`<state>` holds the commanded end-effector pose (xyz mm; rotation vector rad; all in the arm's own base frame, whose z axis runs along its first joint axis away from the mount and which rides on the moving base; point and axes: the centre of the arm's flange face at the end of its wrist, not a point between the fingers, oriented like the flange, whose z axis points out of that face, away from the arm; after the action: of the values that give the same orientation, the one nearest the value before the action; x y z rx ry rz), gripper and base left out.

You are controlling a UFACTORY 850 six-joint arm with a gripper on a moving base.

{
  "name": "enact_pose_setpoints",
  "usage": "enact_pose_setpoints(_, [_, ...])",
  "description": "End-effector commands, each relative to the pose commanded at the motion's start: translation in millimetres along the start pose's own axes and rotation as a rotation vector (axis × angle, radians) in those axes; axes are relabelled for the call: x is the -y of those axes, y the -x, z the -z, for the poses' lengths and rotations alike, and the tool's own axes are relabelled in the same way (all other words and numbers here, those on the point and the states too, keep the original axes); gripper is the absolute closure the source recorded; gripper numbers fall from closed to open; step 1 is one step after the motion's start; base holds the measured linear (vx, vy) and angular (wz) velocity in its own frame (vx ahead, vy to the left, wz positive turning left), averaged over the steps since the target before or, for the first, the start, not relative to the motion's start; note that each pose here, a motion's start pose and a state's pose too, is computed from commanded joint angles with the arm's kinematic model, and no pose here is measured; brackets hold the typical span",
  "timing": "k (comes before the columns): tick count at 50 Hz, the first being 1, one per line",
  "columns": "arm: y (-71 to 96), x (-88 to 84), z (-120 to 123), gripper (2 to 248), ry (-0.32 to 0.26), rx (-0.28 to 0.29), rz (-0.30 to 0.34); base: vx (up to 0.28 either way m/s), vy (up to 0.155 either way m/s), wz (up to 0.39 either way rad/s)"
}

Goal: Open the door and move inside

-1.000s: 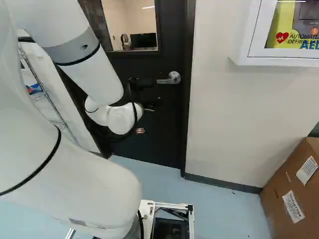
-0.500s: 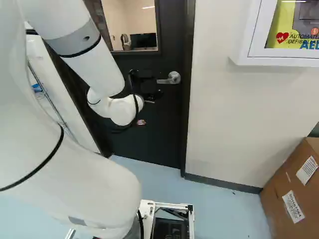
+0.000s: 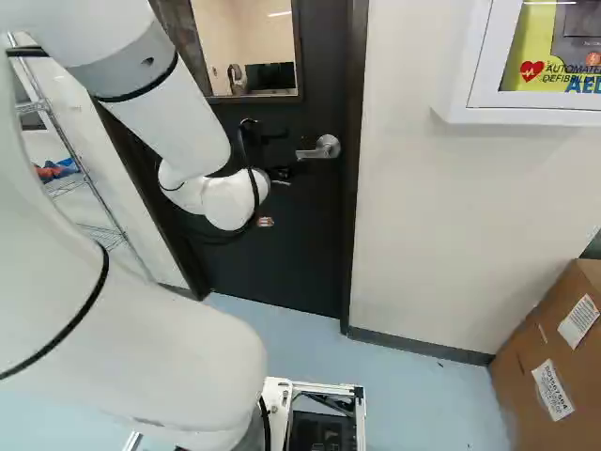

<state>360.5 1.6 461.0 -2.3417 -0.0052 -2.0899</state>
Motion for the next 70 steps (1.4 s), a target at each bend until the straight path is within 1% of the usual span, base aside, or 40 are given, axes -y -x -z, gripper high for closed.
enact_pose_setpoints(36, [-38.4,-0.1,-16,3,0.0,-0.079,0.0,0.0,0.0,0.0])
enact_pose_setpoints(60, [-44.2,0.6,-37,3,-0.002,-0.077,0.0,0.0,0.0,0.0])
enact_pose_setpoints(70, [-38.1,2.7,-40,3,-0.007,-0.061,0.001,0.0,0.0,0.0])
